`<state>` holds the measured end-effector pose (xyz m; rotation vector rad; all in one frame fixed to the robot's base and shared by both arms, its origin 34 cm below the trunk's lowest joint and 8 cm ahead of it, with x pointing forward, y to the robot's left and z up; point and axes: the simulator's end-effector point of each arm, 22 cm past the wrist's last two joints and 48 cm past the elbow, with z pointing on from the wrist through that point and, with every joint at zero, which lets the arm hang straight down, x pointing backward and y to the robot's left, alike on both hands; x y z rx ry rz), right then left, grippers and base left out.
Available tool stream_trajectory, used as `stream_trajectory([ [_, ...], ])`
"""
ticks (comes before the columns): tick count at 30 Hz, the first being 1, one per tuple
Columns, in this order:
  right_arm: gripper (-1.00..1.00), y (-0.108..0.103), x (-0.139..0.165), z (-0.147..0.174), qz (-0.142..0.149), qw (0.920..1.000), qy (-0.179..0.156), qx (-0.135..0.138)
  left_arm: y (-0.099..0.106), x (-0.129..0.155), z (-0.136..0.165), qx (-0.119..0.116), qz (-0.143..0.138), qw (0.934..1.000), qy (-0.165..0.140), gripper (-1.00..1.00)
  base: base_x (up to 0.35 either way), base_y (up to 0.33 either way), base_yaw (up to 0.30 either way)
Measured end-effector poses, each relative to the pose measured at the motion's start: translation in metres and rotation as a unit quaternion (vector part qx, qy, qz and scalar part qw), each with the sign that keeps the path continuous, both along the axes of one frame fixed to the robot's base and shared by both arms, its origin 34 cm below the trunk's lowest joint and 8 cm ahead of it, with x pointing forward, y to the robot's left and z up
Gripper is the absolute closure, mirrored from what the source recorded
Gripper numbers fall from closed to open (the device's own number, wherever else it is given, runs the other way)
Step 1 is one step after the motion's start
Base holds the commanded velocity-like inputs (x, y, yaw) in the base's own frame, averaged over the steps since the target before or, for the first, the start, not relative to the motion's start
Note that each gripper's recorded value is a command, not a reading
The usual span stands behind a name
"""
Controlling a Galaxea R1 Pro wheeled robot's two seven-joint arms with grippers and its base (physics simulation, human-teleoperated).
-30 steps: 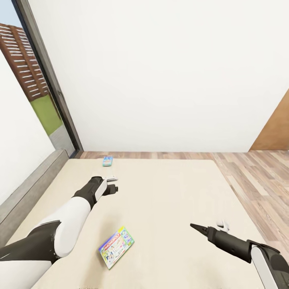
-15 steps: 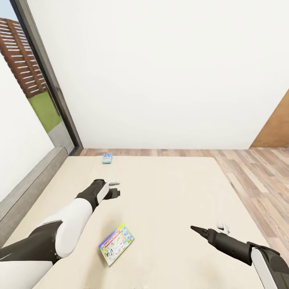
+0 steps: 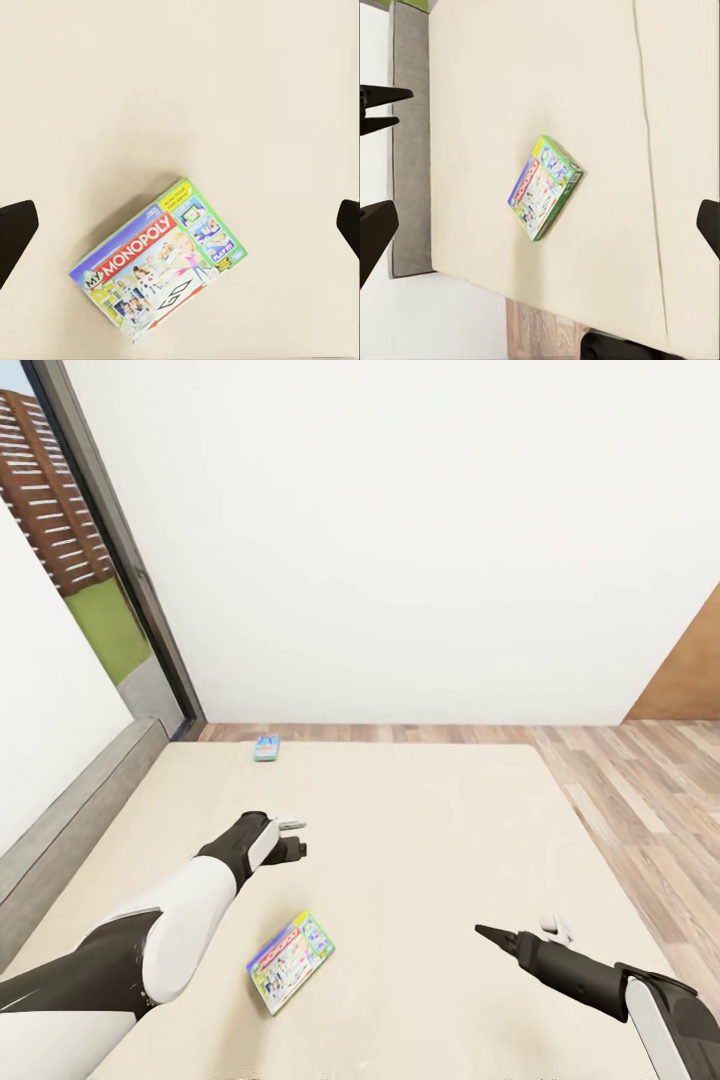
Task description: Put all the toys in the child's room - the three board games (two on the bed and one on the table), the two jigsaw puzzles on the table, and the tennis ball on the table - inside the toy box on the table in the child's room.
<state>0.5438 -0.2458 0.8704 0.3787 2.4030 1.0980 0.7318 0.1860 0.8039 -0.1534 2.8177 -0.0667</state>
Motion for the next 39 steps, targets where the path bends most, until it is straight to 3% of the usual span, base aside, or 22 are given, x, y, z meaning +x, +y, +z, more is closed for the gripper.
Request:
stream_trajectory([
  [7,-1.0,-0.004,-0.006,-0.013,0.009,0.9996,0.014,-0.023,-0.004,-0.002,-0.007,-0.004,0.001,1.0,0.005,-1.0,0.0,0.0,0.0],
  [28,-1.0,-0.006,-0.013,-0.031,0.011,0.9988,0.035,-0.033,-0.001,0.012,-0.012,-0.001,0.009,0.9999,-0.011,-1.0,0.0,0.0,0.0],
  [39,-1.0,-0.007,-0.017,-0.04,0.012,0.9983,0.047,-0.034,-0.002,0.025,-0.016,0.009,0.019,0.9988,-0.044,-1.0,0.0,0.0,0.0],
])
